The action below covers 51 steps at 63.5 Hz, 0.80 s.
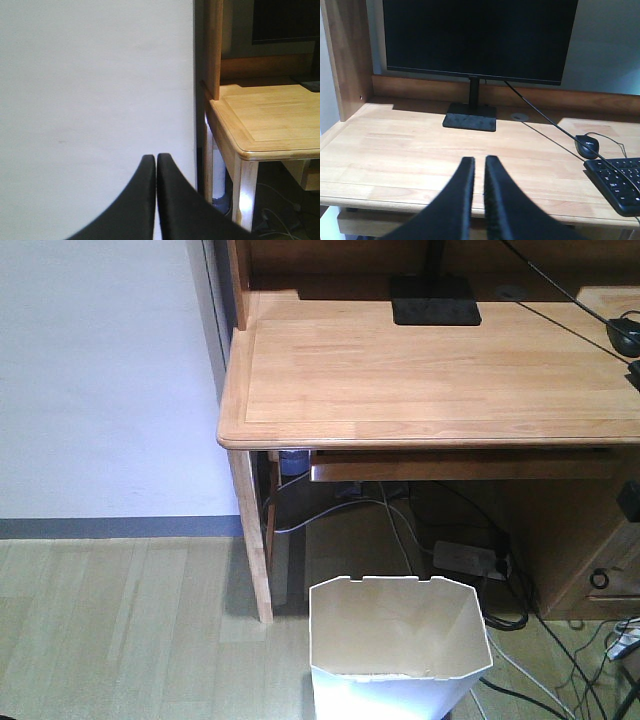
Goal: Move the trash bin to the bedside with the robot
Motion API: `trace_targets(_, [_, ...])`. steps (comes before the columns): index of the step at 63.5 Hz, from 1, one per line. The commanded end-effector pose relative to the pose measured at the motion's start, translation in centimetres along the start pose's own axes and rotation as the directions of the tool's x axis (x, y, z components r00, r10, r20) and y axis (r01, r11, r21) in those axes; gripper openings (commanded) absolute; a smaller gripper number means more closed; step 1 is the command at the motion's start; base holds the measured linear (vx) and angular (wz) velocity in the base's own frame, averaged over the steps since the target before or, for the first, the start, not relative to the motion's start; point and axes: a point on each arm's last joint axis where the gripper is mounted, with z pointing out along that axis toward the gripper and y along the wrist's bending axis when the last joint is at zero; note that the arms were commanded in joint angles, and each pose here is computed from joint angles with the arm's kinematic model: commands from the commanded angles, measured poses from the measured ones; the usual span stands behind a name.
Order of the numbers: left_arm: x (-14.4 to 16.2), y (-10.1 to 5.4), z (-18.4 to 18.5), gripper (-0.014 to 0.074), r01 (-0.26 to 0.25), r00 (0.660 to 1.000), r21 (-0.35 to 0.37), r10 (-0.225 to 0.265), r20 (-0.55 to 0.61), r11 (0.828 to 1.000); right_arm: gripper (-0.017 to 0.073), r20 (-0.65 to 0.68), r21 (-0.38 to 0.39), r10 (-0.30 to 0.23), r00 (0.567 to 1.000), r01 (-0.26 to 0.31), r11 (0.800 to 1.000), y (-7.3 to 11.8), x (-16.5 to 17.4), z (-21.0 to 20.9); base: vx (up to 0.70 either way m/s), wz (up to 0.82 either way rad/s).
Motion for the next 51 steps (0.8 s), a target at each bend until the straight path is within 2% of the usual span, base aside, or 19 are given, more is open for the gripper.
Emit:
trace_targets(1, [-1.5,-0.1,-0.2,-0.0006,0.006,0.995,0.005,-0.006,0.102,1.0,0.0172,0.113,0.001,-0.015,0.993,0.015,1.0,0.0,-1.9,0.1,0.0,0.0])
trace_targets(11, [-1.5,-0.1,-0.2,-0.0006,0.006,0.995,0.005,-0.006,0.102,1.0,0.0354,0.11,0.001,-0.015,0.994,0.015,1.0,0.0,-1.9,0.1,0.0,0.0])
trace_targets(20, [-1.5,-0.1,-0.2,-0.0006,0.006,0.995,0.005,-0.006,0.102,1.0,0.0454,0.113,0.001,-0.015,0.994,0.015,1.0,0.0,-1.9,0.1,0.0,0.0])
trace_targets(31, [-1.5,-0.1,-0.2,-0.0006,0.006,0.995,0.005,-0.006,0.102,1.0,0.0459,0.084,-0.003,0.049,0.995,-0.049,0.999,-0.1,-2.1,0.1,0.0,0.0])
trace_targets(41, [-1.5,-0.1,-0.2,-0.0006,0.006,0.995,0.005,-0.006,0.102,1.0,0.0456,-0.078,0.009,0.048,0.996,-0.048,0.999,-0.2,-3.0,2.0,0.0,0.0])
trace_targets(51, [-1.5,-0.1,-0.2,-0.0006,0.006,0.995,0.005,-0.006,0.102,1.0,0.0456,-0.231,0.017,0.053,0.972,-0.05,0.999,-0.3,-3.3,4.6,0.0,0.0])
